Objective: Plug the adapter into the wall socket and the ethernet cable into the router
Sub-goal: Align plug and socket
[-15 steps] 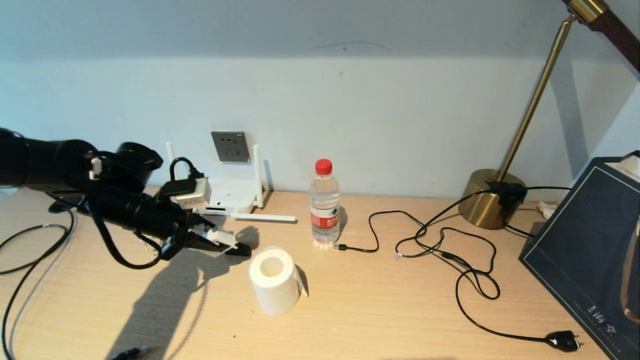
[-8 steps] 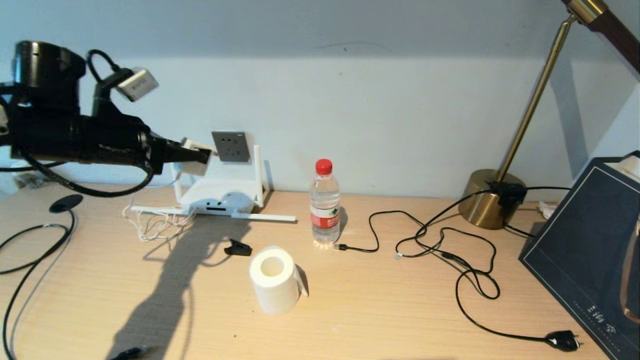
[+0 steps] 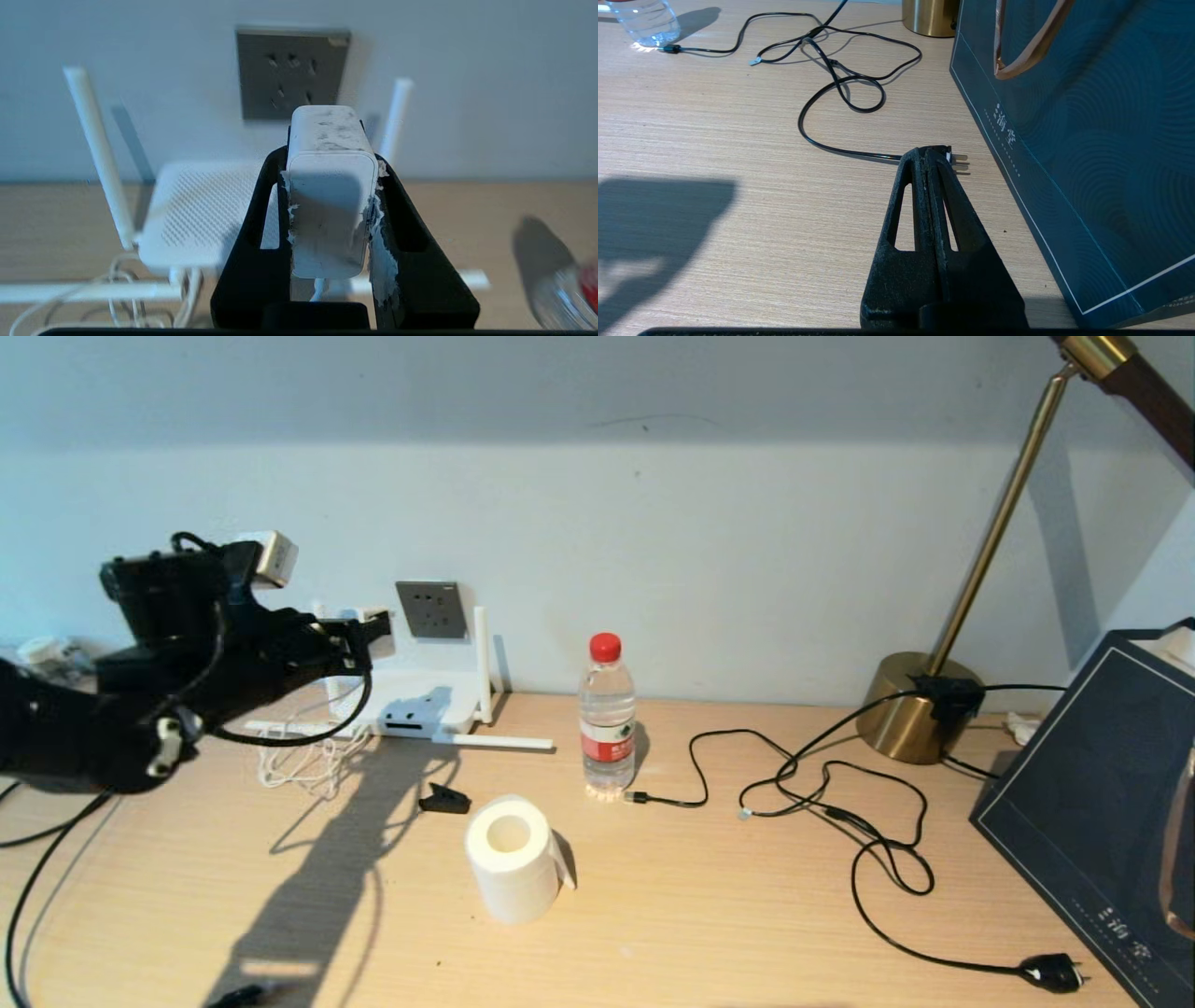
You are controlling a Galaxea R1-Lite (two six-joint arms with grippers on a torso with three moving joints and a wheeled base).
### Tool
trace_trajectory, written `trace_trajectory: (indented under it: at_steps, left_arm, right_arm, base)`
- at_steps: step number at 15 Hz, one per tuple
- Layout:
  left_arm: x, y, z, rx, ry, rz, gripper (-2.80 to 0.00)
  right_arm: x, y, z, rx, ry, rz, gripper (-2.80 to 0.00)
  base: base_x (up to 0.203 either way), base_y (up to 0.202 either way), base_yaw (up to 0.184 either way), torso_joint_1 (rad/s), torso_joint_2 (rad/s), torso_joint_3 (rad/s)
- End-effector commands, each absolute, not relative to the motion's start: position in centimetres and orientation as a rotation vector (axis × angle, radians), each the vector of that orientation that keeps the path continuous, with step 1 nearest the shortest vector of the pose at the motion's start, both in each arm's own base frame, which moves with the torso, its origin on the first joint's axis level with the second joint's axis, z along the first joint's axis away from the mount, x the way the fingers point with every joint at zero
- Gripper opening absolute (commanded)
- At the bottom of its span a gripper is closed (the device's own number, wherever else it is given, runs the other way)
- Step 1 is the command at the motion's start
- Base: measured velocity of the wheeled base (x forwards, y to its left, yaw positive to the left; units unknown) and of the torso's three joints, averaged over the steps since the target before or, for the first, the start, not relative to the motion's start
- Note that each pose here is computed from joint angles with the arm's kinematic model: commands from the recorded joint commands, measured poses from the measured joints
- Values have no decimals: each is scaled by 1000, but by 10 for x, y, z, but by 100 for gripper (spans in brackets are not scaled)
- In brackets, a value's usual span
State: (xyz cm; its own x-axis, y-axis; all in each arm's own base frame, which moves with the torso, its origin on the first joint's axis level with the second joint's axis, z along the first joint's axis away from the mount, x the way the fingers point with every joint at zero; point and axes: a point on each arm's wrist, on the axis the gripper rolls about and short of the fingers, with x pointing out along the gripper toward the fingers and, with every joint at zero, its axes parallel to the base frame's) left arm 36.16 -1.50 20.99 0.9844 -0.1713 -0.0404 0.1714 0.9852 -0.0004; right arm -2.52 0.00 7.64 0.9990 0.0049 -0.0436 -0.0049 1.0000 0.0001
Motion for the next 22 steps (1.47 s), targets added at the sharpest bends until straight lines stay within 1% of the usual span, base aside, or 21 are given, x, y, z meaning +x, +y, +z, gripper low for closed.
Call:
trace_trajectory:
  at_steps: [1, 4, 8, 11, 15, 17, 22]
  left_arm:
    - [386, -23, 174, 12, -150, -106, -280]
    - [411, -26, 159, 24, -258, -76, -280]
    - [423, -28, 144, 51, -322, -74, -280]
    - [428, -31, 132, 51, -307, -82, -280]
    - [444, -33, 127, 53, -329, -108, -280]
    - [449, -34, 122, 53, -288, -115, -280]
    - [466, -35, 125, 50, -270, -114, -280]
  right_arm:
    - [-25, 0, 76, 0, 44, 5, -280]
    - [-25, 0, 76, 0, 44, 5, -280]
    - [-25, 0, 76, 0, 44, 6, -280]
    - [-25, 0, 76, 0, 44, 5, -280]
    - [-25, 0, 76, 0, 44, 6, -280]
    - [-25, 0, 76, 0, 44, 5, -280]
    - [-25, 0, 76, 0, 44, 6, -280]
  base:
    - [0, 0, 0, 0, 0, 0]
    - [0, 0, 0, 0, 0, 0]
    - [0, 0, 0, 0, 0, 0]
    - [0, 0, 0, 0, 0, 0]
    - [0, 0, 0, 0, 0, 0]
    - [0, 0, 0, 0, 0, 0]
    - [0, 0, 0, 0, 0, 0]
